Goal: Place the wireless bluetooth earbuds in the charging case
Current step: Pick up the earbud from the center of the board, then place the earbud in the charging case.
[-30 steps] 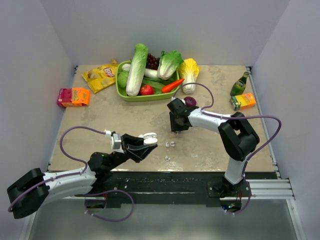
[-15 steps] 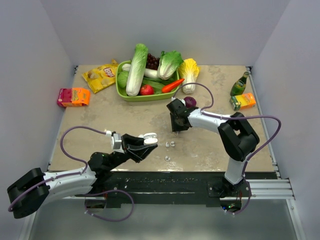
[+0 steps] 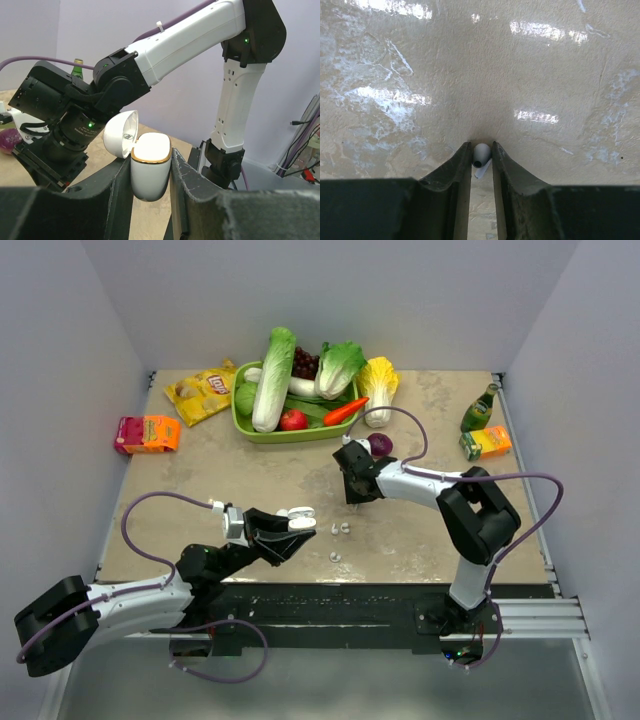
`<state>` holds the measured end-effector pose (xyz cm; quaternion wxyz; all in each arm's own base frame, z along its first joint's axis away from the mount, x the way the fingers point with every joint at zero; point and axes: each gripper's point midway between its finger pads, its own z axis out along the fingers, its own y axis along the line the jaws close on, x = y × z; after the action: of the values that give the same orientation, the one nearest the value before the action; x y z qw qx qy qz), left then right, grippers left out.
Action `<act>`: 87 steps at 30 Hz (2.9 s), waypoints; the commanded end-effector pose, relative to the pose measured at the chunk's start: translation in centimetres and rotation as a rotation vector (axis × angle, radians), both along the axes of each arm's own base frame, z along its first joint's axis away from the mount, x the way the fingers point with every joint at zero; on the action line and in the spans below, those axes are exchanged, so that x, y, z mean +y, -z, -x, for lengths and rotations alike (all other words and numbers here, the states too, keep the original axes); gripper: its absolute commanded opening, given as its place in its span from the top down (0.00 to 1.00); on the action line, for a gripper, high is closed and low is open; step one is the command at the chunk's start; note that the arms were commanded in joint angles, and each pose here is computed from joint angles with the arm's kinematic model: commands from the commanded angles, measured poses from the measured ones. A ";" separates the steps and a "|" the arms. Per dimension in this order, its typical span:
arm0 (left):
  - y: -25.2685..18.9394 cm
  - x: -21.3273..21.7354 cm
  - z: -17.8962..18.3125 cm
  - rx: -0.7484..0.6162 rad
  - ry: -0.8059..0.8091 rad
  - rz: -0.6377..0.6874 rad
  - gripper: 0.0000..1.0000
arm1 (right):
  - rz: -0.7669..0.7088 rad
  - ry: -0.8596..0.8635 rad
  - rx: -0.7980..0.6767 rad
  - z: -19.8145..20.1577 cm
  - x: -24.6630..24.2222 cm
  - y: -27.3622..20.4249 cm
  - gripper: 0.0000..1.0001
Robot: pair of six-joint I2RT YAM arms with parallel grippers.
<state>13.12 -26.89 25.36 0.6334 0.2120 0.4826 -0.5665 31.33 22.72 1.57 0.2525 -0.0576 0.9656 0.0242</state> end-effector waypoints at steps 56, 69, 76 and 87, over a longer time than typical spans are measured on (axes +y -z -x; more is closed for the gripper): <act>-11.7 -7.5 -4.8 -0.446 -0.050 0.079 1.00 | -0.709 -0.536 -1.158 11.2 0.0 -43.1 1.00; -12.9 -9.5 -6.9 -0.334 -0.034 0.084 1.00 | -0.734 -0.552 -1.200 11.5 0.5 -43.2 1.00; -12.9 -10.3 -7.5 -0.257 -0.013 0.065 1.00 | -0.716 -0.529 -1.208 11.1 0.2 -42.5 1.00; -12.2 -12.5 -8.6 -0.111 0.042 -0.014 1.00 | -0.685 -0.495 -1.243 10.4 -0.2 -42.3 1.00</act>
<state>21.23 -39.02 36.42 0.6569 0.2726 0.4363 -0.5512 20.78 23.25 42.47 0.7169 -0.2080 0.5643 0.3526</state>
